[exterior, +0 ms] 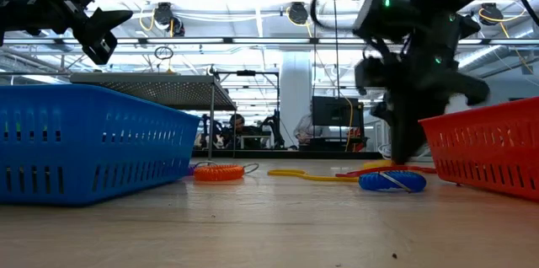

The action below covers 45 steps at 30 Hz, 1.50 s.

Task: Pick & Place Office Desk Supplies
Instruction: Put the yellow spring rubberband into the green bin

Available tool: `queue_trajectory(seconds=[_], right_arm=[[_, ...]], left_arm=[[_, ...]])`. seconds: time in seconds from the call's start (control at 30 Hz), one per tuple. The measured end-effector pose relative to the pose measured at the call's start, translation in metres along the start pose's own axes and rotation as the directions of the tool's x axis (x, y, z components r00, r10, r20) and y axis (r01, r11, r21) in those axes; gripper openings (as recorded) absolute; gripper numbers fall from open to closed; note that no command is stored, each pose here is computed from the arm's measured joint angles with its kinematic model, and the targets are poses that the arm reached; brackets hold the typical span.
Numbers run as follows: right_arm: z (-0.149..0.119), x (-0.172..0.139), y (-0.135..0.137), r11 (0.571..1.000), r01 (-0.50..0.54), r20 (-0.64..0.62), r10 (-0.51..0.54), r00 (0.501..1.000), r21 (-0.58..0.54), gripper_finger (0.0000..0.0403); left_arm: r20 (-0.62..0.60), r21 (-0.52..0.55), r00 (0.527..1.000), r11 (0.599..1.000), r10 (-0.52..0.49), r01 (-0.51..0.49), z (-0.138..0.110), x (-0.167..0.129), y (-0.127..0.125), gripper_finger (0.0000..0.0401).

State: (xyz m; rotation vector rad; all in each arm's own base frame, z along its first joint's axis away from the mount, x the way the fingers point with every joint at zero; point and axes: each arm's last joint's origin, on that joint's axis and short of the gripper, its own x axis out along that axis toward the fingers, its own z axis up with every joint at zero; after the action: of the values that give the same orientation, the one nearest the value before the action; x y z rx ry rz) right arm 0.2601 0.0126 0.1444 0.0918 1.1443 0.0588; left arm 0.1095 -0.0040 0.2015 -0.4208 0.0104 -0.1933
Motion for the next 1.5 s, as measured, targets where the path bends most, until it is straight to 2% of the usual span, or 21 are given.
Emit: queue_trajectory(seconds=[0.27,0.47,0.6,0.77,0.83,0.9,0.97,1.03,1.2,1.27,1.37,1.5], right_arm=[[0.017,-0.038,0.004,0.997,-0.017,0.258,-0.004,0.966,0.082,0.0001],[0.029,-0.071,0.010,0.994,-0.077,0.471,0.029,0.881,0.083,0.0001],[0.044,-0.090,0.016,0.993,-0.100,0.552,0.053,0.832,0.055,0.0000],[0.075,-0.114,0.025,0.997,-0.067,0.634,0.082,0.769,-0.048,0.0000],[0.088,-0.118,0.028,0.992,-0.069,0.638,0.120,0.760,-0.104,0.0000],[0.104,-0.125,0.033,0.983,-0.091,0.661,0.174,0.730,-0.157,0.0000],[0.121,-0.131,0.039,0.967,-0.118,0.678,0.243,0.693,-0.227,0.0000],[0.135,-0.134,0.048,0.942,-0.136,0.666,0.314,0.677,-0.306,0.0000],[0.172,-0.142,0.079,0.874,-0.116,0.658,0.437,0.613,-0.472,0.0000],[0.188,-0.141,0.090,0.861,-0.105,0.666,0.457,0.589,-0.498,0.0000],[0.210,-0.132,0.101,0.853,-0.109,0.663,0.470,0.583,-0.510,0.0000],[0.244,-0.115,0.114,0.866,-0.083,0.693,0.448,0.564,-0.492,0.0000]], left_arm=[[0.000,0.001,1.000,1.000,0.000,0.000,0.000,0.000,0.000,0.0186],[0.000,0.001,1.000,1.000,0.000,0.000,0.000,0.000,0.000,0.0186],[0.000,0.001,1.000,1.000,0.000,0.000,0.000,0.000,0.000,0.0186],[0.000,0.001,1.000,1.000,0.000,0.000,0.000,0.000,0.000,0.0186],[0.000,0.001,1.000,1.000,0.000,0.000,0.000,0.000,0.000,0.0186],[0.000,0.001,1.000,1.000,0.000,0.000,0.000,0.000,0.000,0.0186],[0.000,0.002,1.000,1.000,0.000,0.000,0.000,0.000,0.000,0.0186],[0.000,0.001,1.000,1.000,0.000,0.000,0.000,0.000,0.000,0.0186],[0.000,0.001,1.000,1.000,0.000,0.000,0.000,0.000,0.000,0.0186],[0.000,0.001,1.000,1.000,0.000,0.000,0.000,0.000,0.000,0.0186],[0.000,0.001,1.000,1.000,-0.001,0.001,0.000,0.000,0.000,0.0186],[0.000,0.001,1.000,1.000,0.000,0.000,0.000,0.000,0.000,0.0186]])
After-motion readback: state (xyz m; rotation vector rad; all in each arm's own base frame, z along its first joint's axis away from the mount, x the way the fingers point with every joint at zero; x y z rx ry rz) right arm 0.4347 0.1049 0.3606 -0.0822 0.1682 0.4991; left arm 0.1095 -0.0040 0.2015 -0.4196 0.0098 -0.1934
